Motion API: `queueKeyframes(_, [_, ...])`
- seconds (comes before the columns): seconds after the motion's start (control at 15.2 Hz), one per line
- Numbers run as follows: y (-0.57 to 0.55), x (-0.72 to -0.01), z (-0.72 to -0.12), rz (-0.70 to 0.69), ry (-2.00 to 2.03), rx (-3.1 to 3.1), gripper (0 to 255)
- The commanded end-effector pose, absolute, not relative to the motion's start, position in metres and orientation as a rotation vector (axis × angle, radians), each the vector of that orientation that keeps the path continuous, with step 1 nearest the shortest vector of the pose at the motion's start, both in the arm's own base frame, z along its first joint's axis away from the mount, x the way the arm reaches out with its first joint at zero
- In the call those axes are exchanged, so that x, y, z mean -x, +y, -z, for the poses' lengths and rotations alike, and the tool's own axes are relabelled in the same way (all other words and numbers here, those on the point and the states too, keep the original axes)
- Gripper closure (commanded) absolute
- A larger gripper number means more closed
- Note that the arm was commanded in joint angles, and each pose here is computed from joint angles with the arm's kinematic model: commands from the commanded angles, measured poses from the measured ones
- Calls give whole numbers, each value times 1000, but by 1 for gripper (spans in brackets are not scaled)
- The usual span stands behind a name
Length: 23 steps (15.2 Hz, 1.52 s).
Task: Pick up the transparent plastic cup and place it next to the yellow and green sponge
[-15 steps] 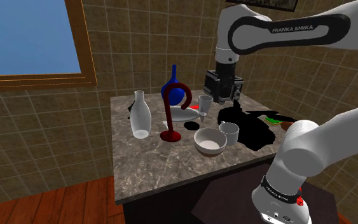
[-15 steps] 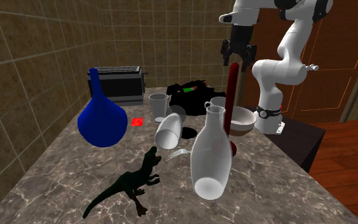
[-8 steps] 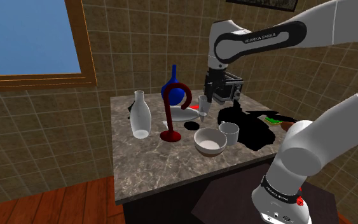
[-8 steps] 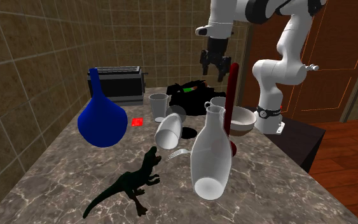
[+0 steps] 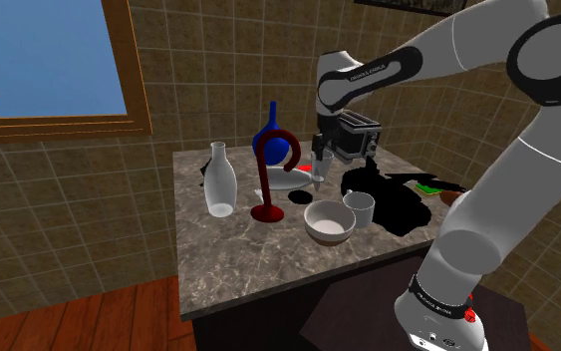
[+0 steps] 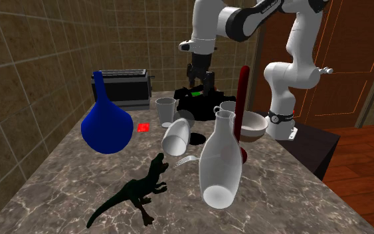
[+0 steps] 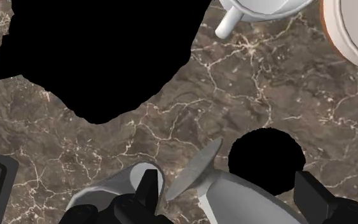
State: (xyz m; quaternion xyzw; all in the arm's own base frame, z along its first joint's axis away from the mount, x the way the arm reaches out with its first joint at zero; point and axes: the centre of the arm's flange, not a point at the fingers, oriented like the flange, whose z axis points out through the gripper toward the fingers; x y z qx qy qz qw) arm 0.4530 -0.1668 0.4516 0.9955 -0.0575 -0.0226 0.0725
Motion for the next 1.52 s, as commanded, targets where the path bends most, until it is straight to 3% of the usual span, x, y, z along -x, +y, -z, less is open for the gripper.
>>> queueKeyframes(0.0, [-184,-471,-441,67,-166,-2986,0])
queueKeyframes(0.53, [-251,-533,-399,68,-145,-2972,0])
queueKeyframes(1.45, [-258,-531,-359,68,-145,-2972,0])
